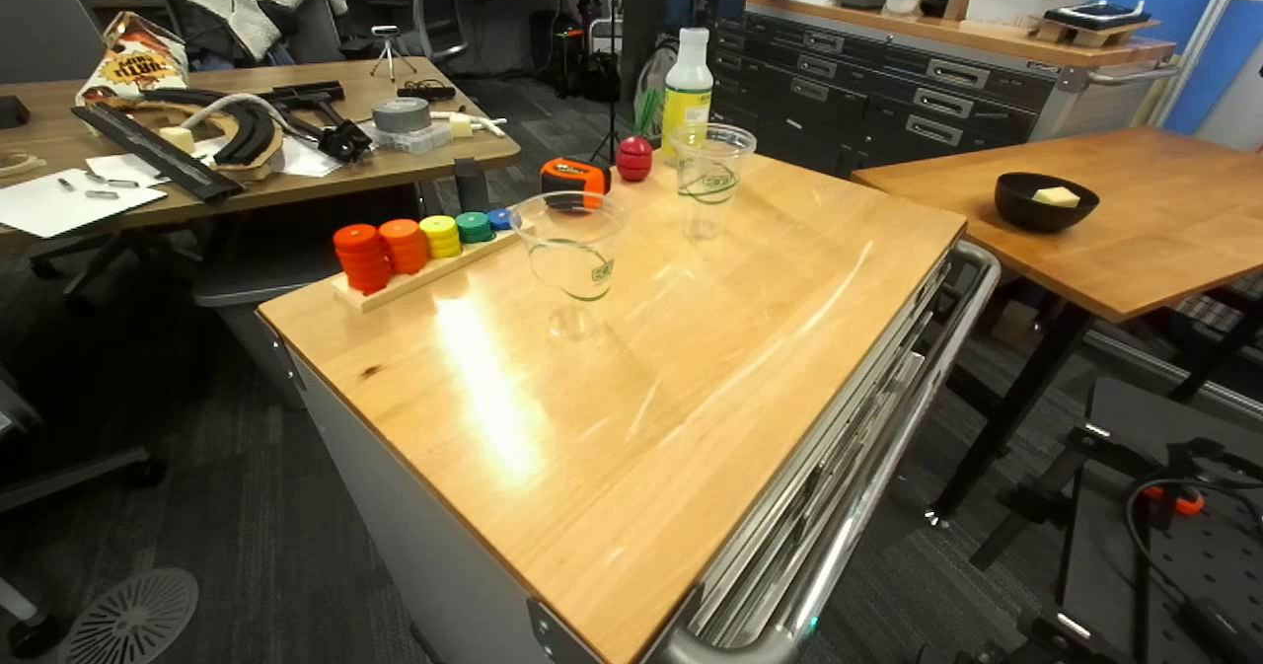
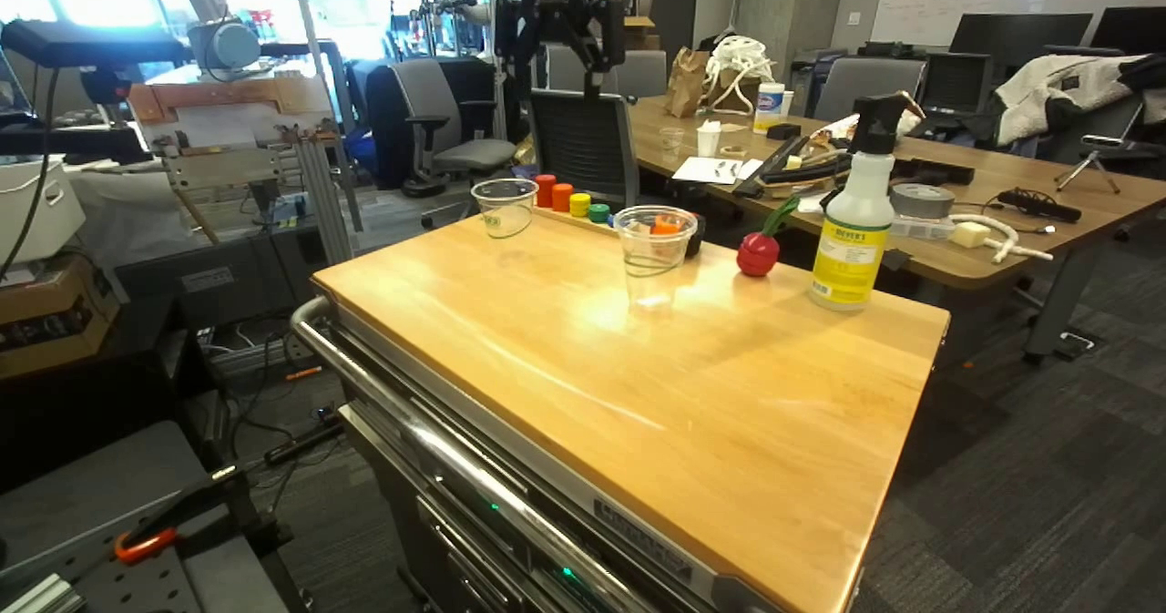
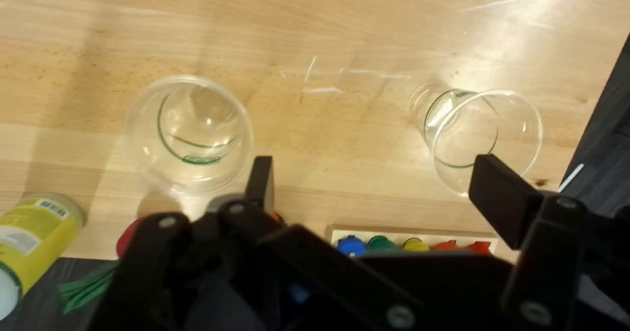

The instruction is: Stack the clear cups together

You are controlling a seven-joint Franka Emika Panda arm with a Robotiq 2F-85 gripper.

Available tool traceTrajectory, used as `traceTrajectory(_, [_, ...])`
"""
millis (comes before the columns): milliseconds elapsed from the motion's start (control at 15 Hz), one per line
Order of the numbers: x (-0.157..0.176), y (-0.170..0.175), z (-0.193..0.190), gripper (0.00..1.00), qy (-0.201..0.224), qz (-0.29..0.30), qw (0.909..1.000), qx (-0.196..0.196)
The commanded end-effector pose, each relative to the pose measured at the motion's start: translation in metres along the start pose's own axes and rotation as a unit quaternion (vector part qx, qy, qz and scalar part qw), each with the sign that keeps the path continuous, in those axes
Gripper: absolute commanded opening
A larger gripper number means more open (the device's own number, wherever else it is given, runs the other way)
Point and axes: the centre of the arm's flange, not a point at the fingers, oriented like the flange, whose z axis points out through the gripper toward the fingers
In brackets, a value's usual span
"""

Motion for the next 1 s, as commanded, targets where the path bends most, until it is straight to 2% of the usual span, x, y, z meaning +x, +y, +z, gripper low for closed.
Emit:
traceTrajectory(0, [-0.010,-0.033,0.029,1.00,0.008,-0.025,0.9993,-0.025])
traceTrajectory(333, [-0.008,-0.062,0.073,1.00,0.027,-0.075,0.9959,-0.042])
traceTrajectory(933, [0.012,-0.070,0.107,1.00,0.060,-0.055,0.9966,-0.015])
